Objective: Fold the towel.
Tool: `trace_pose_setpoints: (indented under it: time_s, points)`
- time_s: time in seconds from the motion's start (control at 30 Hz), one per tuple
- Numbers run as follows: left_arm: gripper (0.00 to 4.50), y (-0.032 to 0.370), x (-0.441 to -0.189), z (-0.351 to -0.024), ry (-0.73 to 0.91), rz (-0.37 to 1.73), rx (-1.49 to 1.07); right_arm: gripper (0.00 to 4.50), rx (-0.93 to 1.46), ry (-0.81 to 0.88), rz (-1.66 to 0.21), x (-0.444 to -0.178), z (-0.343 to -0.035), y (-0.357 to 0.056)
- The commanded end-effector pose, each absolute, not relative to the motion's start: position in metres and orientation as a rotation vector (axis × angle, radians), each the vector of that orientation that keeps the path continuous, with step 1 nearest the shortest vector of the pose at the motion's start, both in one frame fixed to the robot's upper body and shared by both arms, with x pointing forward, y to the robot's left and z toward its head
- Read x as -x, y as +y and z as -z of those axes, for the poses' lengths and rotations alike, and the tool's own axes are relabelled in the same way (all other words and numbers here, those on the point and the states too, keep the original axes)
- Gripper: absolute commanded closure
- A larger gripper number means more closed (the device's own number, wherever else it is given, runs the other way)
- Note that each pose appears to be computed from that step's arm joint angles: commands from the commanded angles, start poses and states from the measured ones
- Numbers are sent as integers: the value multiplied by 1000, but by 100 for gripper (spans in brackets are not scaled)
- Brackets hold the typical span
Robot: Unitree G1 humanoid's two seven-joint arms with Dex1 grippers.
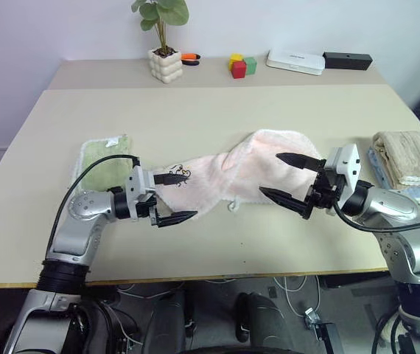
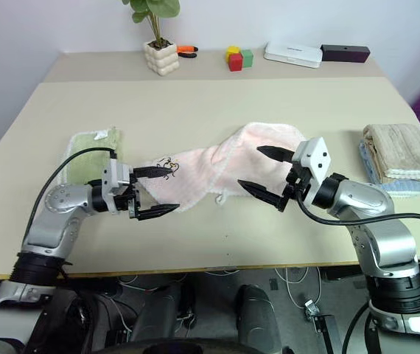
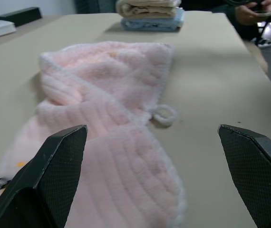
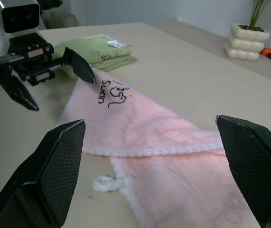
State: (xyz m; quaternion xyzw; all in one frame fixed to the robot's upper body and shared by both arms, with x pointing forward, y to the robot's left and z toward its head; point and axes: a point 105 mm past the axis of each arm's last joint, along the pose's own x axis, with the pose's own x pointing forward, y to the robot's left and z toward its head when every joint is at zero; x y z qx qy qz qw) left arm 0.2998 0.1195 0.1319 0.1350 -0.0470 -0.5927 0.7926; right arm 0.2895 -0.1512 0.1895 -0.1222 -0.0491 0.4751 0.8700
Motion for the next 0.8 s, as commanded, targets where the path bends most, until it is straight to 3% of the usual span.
trace_pose_setpoints:
  time_s: [0.03,0.5,0.8]
  points:
    - [0,121,-298,-140,-146,1265,-317,3,279,-154,-1013,-289,-203,-145]
    - [0,131,-290,-139,-112,1326,-369,3,264,-189,-1008,-294,-206,-136]
    - [0,130,-301,-120,-31,1373,-628,3,244,-226,-1011,-289,-199,-120]
